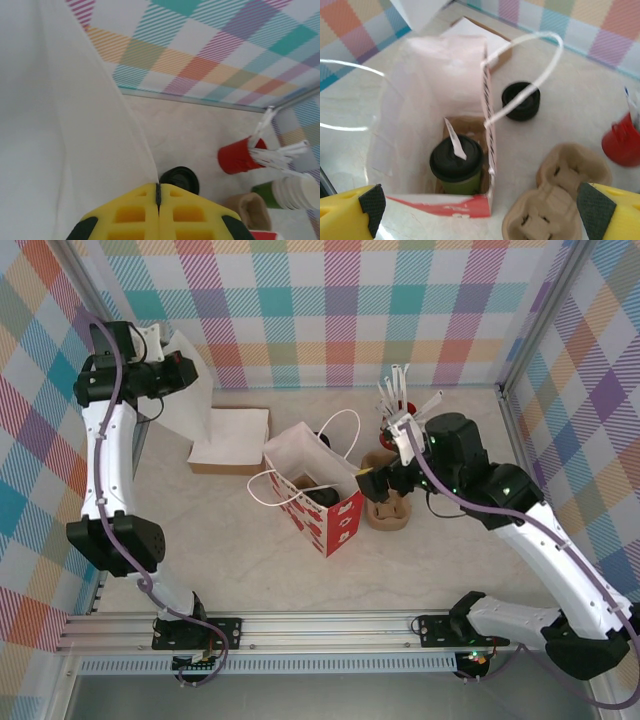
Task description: Pack the takeout coffee
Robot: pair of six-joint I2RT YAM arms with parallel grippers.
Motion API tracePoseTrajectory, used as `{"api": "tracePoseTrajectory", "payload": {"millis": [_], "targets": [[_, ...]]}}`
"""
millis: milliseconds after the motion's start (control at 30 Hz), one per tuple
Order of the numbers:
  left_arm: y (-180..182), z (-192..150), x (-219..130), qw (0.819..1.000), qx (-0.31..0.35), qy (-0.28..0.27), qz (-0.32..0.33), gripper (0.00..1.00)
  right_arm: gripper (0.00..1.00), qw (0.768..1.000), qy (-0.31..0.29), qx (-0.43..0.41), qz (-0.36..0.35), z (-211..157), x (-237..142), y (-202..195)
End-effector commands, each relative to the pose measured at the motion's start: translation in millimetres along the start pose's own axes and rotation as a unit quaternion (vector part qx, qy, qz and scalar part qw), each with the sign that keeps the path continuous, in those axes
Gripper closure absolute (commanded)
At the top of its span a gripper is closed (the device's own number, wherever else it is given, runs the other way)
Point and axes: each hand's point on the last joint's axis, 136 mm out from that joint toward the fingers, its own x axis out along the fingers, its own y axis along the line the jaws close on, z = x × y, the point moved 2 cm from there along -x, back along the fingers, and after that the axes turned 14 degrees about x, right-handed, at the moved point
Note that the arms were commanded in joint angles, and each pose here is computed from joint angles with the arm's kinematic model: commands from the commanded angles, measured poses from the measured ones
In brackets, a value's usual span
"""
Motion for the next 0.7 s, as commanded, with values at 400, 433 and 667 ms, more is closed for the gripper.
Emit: {"api": "tracePoseTrajectory", "payload": {"millis": [400,433,667], "targets": [[-158,38,-132,0.949,0.098,-0.117,-0.274,1.00,0.00,0.952,-0.127,-0.189,0.206,103,15,85],[-164,39,-138,0.945,0.104,-0.121,-0.286,1.00,0.00,0.951,-0.132,-0.191,0.205,108,14,85],[-219,23,-173,0.899,0.190,-0.126,-0.375,1.00,0.00,0.939,-0.153,-0.228,0.209,126,0,94]]}}
